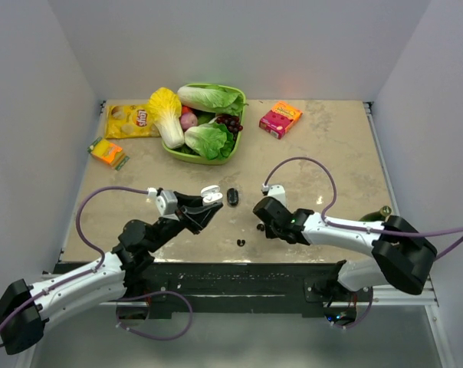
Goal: Insert the wireless bluetooth earbuds into the charging case
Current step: Pick up the earbud from the center of the board.
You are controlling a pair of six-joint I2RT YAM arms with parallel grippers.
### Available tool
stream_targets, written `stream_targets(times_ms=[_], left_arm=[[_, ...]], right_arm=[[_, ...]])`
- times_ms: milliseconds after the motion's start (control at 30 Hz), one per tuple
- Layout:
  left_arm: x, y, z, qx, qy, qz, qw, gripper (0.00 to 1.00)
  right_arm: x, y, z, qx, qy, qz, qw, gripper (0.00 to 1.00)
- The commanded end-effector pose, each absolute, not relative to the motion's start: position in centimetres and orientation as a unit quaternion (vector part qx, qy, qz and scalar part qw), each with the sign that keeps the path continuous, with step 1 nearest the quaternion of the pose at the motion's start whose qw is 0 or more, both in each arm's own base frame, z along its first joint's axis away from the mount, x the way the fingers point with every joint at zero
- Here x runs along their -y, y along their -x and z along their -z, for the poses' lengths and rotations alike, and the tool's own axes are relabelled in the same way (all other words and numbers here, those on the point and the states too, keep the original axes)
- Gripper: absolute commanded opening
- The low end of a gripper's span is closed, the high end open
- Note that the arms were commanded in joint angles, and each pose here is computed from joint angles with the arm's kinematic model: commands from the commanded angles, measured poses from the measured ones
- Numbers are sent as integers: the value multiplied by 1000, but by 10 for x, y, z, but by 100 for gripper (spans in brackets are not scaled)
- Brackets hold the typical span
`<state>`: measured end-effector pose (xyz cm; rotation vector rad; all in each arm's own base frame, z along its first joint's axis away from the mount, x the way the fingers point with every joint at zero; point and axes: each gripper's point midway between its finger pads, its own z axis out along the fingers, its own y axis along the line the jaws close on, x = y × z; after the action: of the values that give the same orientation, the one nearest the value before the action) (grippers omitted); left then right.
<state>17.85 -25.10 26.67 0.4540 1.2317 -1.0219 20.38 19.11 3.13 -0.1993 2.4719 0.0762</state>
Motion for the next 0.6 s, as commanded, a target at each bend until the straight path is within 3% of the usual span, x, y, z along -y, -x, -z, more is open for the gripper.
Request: stream_targets(times_ms=[0,567], left_arm=[[252,-177,-272,-540,-194,464,675,0],[253,-175,-266,-543,-194,468,669,0]], right_arm=[[-219,-204,-28,-942,85,-84,314,2],[-252,-207,-22,-937,110,-135,302,4]])
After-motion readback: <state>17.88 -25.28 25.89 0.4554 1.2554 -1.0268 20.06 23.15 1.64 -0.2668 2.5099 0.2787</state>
